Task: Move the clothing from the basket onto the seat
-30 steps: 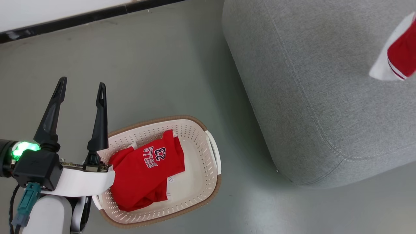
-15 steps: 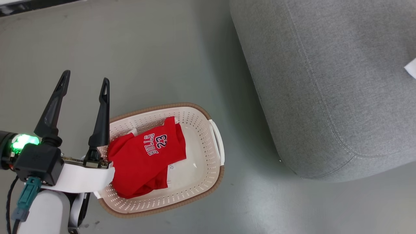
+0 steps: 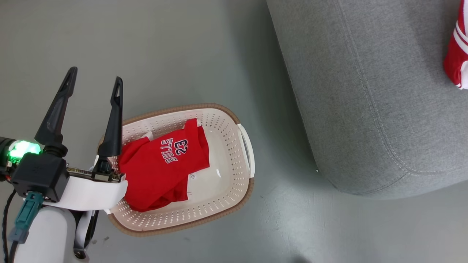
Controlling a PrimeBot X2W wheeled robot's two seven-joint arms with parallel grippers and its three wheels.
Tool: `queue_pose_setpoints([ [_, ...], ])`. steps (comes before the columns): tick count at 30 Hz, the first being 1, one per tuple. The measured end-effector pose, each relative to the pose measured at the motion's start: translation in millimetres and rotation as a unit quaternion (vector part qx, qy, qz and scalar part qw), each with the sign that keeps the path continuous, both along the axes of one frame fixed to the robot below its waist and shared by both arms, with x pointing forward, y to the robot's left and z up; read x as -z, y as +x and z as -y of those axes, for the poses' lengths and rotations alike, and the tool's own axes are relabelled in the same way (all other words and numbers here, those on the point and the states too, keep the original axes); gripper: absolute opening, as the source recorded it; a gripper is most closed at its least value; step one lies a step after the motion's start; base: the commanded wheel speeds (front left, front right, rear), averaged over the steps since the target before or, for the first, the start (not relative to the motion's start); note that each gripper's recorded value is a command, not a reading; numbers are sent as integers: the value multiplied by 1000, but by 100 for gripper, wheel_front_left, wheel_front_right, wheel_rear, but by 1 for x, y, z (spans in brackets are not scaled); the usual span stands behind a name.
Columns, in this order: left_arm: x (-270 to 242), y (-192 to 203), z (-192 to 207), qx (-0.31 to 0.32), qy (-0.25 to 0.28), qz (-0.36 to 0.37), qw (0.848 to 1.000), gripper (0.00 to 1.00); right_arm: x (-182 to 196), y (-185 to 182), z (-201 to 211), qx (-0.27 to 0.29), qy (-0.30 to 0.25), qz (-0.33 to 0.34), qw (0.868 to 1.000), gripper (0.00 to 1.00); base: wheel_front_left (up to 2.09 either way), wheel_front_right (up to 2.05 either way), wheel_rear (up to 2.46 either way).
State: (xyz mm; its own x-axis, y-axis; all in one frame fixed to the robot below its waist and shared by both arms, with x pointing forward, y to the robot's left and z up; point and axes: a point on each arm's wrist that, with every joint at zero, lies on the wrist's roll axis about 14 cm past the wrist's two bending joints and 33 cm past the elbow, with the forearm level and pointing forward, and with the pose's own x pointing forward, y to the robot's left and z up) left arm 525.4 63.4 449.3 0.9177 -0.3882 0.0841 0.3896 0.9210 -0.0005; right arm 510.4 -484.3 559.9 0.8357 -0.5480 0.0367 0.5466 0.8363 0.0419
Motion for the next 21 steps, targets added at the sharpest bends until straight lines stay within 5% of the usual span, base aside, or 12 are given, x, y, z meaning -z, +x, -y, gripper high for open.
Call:
queue_pose_setpoints([
  [11, 7, 7, -2, -5, -3, -2, 1000, 100, 95, -21, -21, -3, 42, -96, 994, 0, 0, 0, 0],
  [21, 9, 12, 0, -9, -11, -3, 1000, 100, 127, -52, -18, 13, 53, -138, 989, 0, 0, 0, 0],
])
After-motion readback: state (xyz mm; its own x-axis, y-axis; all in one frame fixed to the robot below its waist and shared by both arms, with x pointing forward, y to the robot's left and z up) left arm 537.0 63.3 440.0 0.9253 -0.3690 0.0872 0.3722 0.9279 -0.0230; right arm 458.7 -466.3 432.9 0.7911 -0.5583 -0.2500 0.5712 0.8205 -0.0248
